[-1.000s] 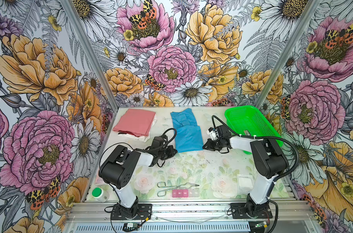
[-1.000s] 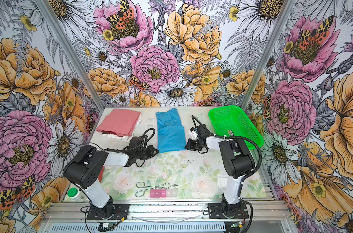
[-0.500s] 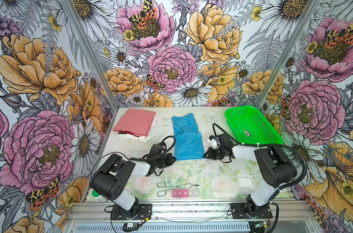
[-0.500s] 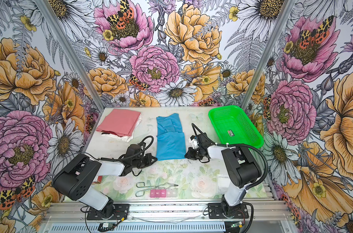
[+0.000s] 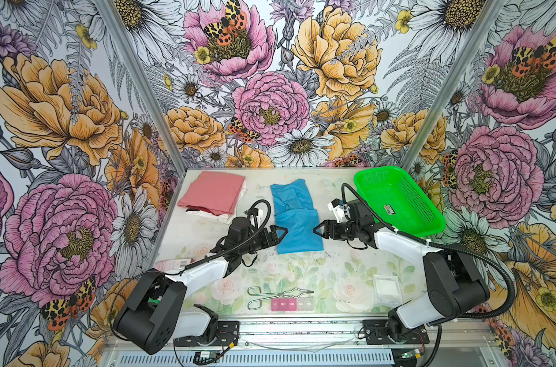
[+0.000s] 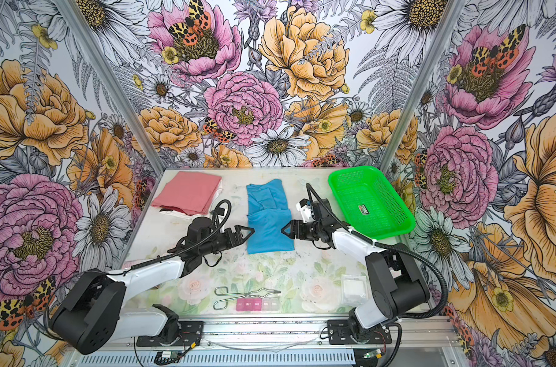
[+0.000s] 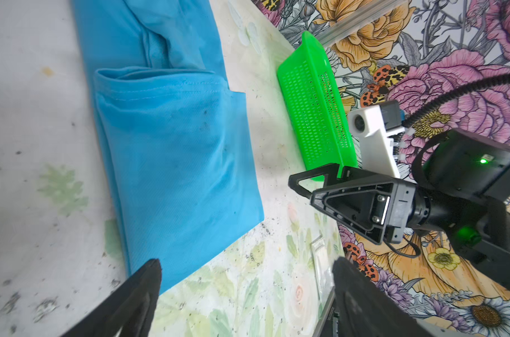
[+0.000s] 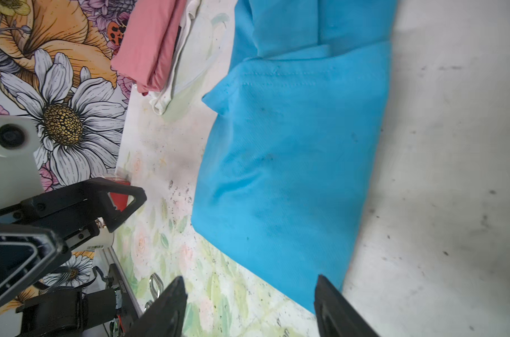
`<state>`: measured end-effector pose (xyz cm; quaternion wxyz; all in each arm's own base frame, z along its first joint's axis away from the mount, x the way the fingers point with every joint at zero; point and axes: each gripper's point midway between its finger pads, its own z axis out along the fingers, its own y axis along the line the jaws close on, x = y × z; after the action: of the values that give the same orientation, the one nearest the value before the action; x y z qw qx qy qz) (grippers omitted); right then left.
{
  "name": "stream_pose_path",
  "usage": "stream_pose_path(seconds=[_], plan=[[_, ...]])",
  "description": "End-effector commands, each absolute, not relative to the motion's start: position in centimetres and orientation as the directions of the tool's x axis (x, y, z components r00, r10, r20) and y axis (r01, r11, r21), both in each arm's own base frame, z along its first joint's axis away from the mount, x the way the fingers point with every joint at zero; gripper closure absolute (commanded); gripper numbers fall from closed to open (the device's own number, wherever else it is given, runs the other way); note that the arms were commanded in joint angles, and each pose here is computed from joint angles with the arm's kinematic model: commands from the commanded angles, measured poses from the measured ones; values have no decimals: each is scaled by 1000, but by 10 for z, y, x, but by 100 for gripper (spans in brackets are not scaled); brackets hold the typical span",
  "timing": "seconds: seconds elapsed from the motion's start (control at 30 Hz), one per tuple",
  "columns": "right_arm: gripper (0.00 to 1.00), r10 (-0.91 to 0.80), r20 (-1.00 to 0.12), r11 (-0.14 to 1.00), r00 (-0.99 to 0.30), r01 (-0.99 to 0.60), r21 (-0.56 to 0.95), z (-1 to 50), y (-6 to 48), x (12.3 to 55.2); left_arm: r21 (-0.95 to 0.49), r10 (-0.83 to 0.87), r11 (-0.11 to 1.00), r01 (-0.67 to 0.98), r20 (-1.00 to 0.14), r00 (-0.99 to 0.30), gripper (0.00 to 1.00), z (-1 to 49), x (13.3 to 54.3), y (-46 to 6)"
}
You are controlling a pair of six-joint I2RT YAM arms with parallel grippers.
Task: Fold and stack t-shirts
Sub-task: Move the T-shirt to the center of the board, then smooth out the T-shirt at the center of the board.
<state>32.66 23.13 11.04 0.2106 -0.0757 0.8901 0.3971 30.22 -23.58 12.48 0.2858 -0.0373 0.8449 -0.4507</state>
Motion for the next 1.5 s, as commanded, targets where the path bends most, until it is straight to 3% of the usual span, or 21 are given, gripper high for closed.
stream_pose_path(seconds=[0.0, 0.17, 0.3, 0.57, 0.73, 0.87, 1.07, 1.47], plan=[[28, 28, -424, 626, -905, -315, 713, 112, 253, 333, -819, -313, 531, 217, -428, -848, 8, 127, 309, -255], [27, 68, -375, 577, -924, -270, 771, 93, 270, 328, -856, -343, 480, 190, -383, -858, 9, 107, 312, -273], [27, 92, -329, 609, -940, -208, 765, 62, 265, 319, -869, -350, 473, 143, -335, -875, 9, 79, 307, -279], [26, 139, -231, 771, -963, -41, 635, 0, 227, 304, -762, -385, 647, -33, -289, -877, 10, 16, 292, -241], [25, 132, -251, 774, -959, -58, 630, 7, 225, 303, -741, -382, 670, -34, -306, -872, 9, 16, 293, -232], [23, 113, -342, 744, -933, -149, 651, 44, 233, 323, -798, -334, 596, 87, -345, -877, 9, 55, 307, -251], [22, 144, -389, 696, -910, -187, 693, 77, 237, 374, -808, -350, 575, 132, -389, -852, 8, 82, 342, -248], [20, 151, -331, 641, -931, -162, 750, 52, 254, 444, -831, -322, 535, 150, -365, -873, 7, 62, 401, -260]])
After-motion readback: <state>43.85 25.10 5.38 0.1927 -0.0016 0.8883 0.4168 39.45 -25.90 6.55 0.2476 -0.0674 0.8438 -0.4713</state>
